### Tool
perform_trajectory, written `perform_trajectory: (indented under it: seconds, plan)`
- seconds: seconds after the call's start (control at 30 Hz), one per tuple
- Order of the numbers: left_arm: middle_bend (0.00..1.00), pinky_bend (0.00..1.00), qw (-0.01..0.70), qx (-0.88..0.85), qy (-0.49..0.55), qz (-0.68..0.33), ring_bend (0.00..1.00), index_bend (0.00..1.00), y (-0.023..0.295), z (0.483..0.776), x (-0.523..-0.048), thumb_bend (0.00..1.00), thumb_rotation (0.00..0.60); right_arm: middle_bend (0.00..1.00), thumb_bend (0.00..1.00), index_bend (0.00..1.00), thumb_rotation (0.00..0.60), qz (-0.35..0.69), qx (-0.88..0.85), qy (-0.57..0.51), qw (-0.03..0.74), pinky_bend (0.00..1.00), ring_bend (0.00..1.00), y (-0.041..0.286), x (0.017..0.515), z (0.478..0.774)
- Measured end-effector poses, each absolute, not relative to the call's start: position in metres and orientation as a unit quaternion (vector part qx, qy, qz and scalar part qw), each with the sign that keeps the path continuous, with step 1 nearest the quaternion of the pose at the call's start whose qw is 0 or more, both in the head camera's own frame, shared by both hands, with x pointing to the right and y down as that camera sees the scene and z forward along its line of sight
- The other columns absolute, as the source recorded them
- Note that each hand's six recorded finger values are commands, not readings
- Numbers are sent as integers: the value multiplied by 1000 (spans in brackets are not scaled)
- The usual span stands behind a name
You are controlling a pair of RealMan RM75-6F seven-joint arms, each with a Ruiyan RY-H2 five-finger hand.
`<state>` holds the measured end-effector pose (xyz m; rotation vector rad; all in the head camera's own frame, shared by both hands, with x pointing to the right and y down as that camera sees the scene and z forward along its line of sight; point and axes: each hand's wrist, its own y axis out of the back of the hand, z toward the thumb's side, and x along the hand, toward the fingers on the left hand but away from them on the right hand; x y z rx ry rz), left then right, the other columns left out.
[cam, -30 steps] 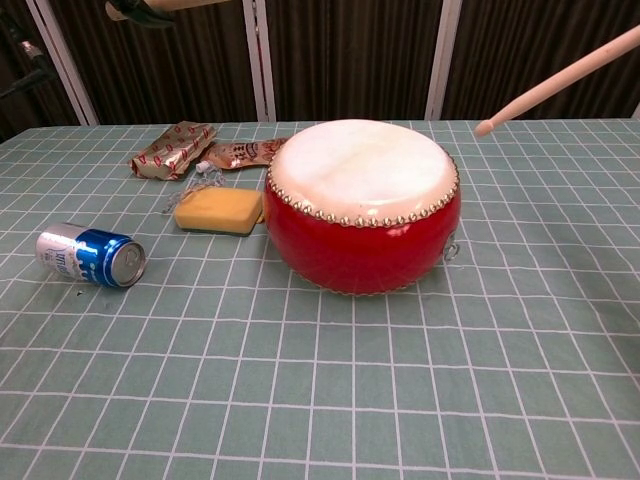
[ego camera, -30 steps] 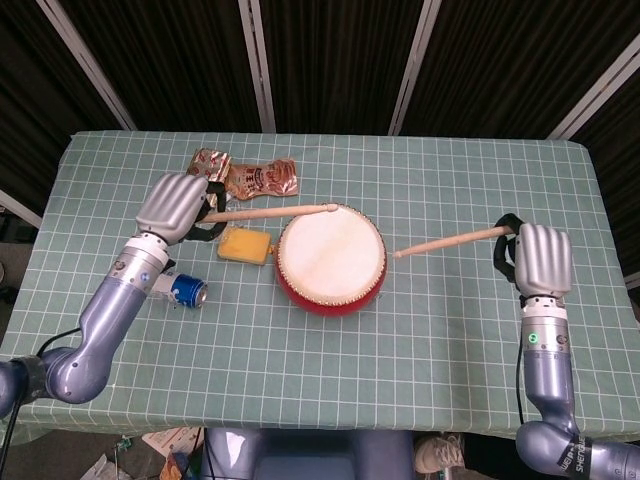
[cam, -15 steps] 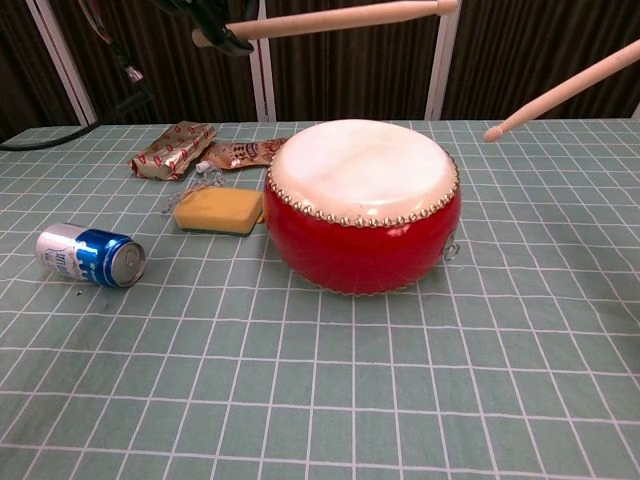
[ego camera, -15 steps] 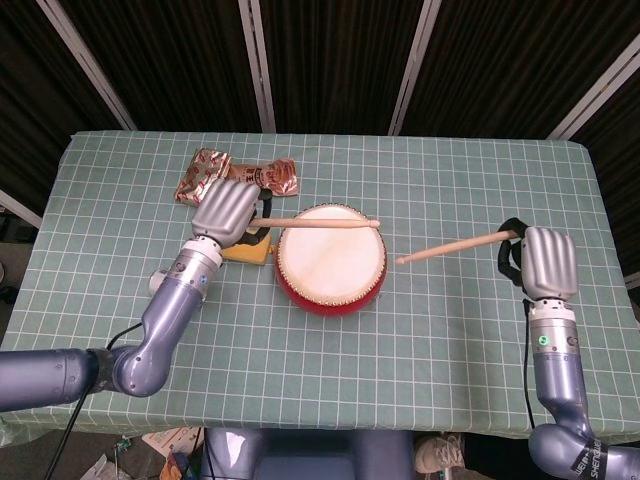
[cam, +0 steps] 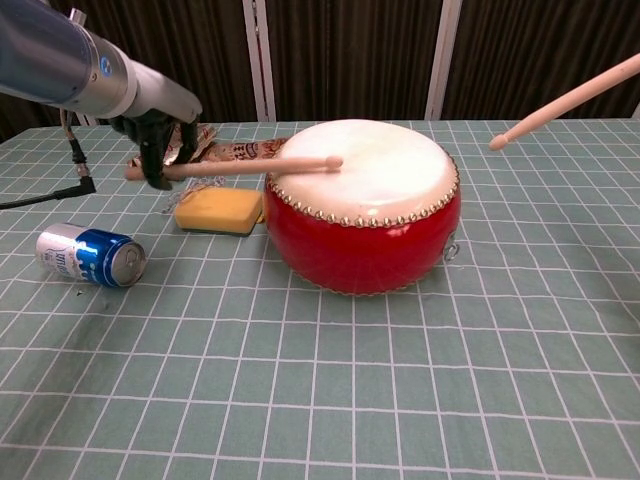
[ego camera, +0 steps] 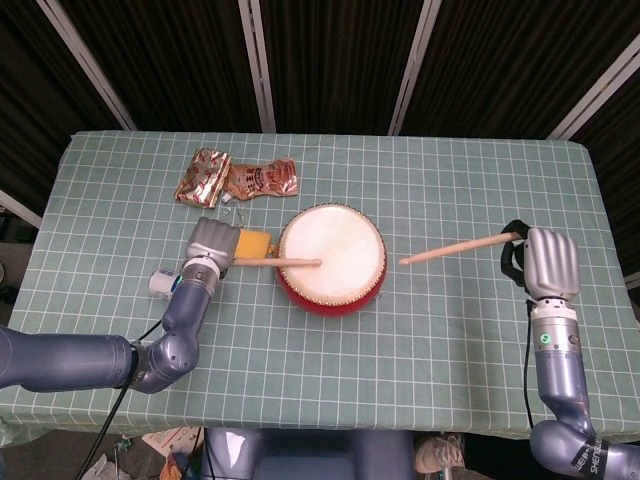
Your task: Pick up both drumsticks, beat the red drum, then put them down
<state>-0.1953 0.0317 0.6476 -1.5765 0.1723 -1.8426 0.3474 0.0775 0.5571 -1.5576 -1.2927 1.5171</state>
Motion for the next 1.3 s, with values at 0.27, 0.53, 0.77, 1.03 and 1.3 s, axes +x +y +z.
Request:
perform_trajectory:
  seconds: [0.27, 0.53, 0.77, 1.03, 1.3]
  plan:
    - [1000, 1000, 338, -619, 106, -701, 1000, 766, 19, 631, -196, 549, 600, 1000, 675, 959, 600, 571, -584, -489, 306, 1000, 1000, 79, 346, 555]
    - [1000, 1000, 396, -684, 191, -582, 1000, 765, 14, 573, -173, 549, 600, 1000, 674, 959, 600, 573, -577, -497, 303, 1000, 1000, 86, 357, 543]
    - [1000, 1000, 390, -727, 208, -526, 1000, 763, 57, 540, -188, 549, 600, 1000, 675, 959, 600, 580, -590, -491, 271, 1000, 1000, 108, 372, 537]
    - [1000, 1000, 360, -738, 201, -534, 1000, 763, 102, 542, -220, 549, 600, 1000, 675, 959, 600, 614, -603, -448, 244, 1000, 1000, 150, 386, 549]
    - [1000, 1000, 321, -741, 177, -563, 1000, 761, 140, 573, -241, 549, 600, 1000, 674, 959, 600, 649, -609, -394, 229, 1000, 1000, 191, 381, 579]
